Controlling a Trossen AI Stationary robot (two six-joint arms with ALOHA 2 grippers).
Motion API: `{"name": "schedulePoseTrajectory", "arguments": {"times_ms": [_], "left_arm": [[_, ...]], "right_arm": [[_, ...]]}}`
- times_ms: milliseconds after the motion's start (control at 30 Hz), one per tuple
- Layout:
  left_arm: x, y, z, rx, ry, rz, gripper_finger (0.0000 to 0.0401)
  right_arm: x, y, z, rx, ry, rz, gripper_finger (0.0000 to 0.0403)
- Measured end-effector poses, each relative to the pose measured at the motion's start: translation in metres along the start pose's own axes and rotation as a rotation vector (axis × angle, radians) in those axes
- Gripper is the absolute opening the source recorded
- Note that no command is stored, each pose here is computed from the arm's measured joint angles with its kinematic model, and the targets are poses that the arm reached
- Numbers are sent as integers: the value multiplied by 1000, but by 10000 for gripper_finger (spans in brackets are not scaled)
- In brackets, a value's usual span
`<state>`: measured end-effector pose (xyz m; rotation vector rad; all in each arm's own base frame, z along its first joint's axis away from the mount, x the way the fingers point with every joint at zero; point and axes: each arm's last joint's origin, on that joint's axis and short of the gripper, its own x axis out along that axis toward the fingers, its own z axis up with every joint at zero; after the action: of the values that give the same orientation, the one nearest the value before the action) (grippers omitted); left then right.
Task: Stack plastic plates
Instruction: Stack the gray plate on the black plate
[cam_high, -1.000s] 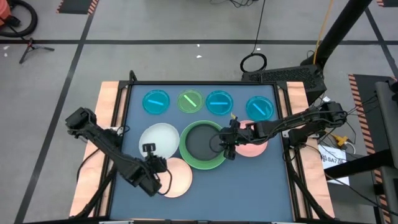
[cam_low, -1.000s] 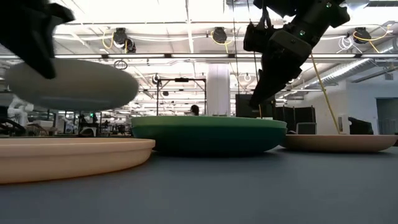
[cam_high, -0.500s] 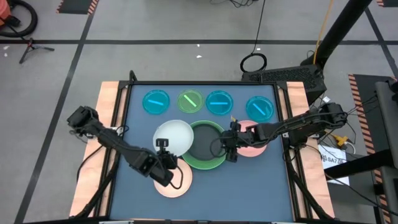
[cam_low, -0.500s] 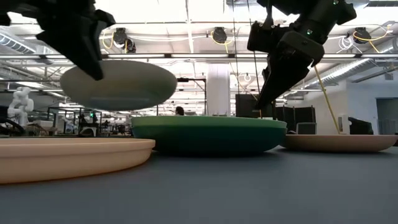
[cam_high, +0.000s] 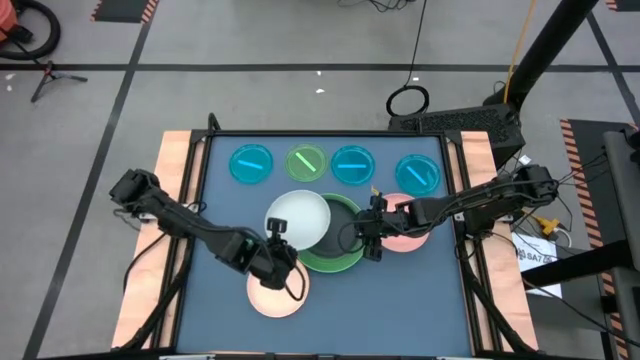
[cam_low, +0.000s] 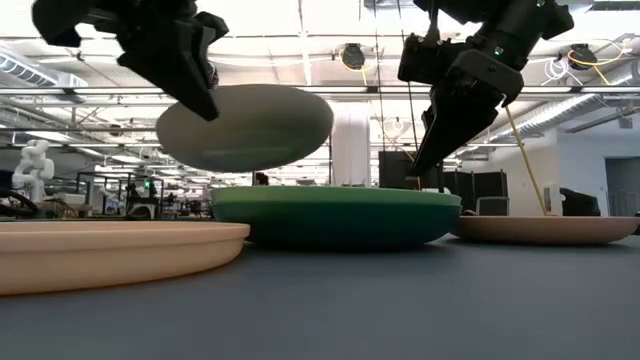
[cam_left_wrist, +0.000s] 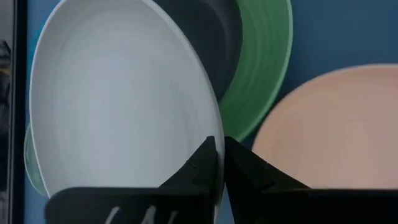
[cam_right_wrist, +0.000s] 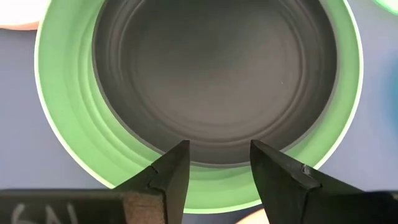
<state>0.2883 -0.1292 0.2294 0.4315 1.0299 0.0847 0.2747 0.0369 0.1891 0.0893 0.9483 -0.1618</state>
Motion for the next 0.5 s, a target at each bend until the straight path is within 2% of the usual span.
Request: {"name": "schedulePoseTrajectory", "arguments": {"times_ms": [200, 400, 500], "left_arm": [[15, 3, 7, 67, -18, -31, 26], [33, 7, 11, 69, -16, -99, 26], [35, 11, 13, 76, -32, -112, 26]], "right_arm": [[0, -1, -3, 10, 32, -7, 160], [-11, 2, -11, 28, 79, -41, 160], [-20, 7, -13, 9, 50, -75, 160]]}}
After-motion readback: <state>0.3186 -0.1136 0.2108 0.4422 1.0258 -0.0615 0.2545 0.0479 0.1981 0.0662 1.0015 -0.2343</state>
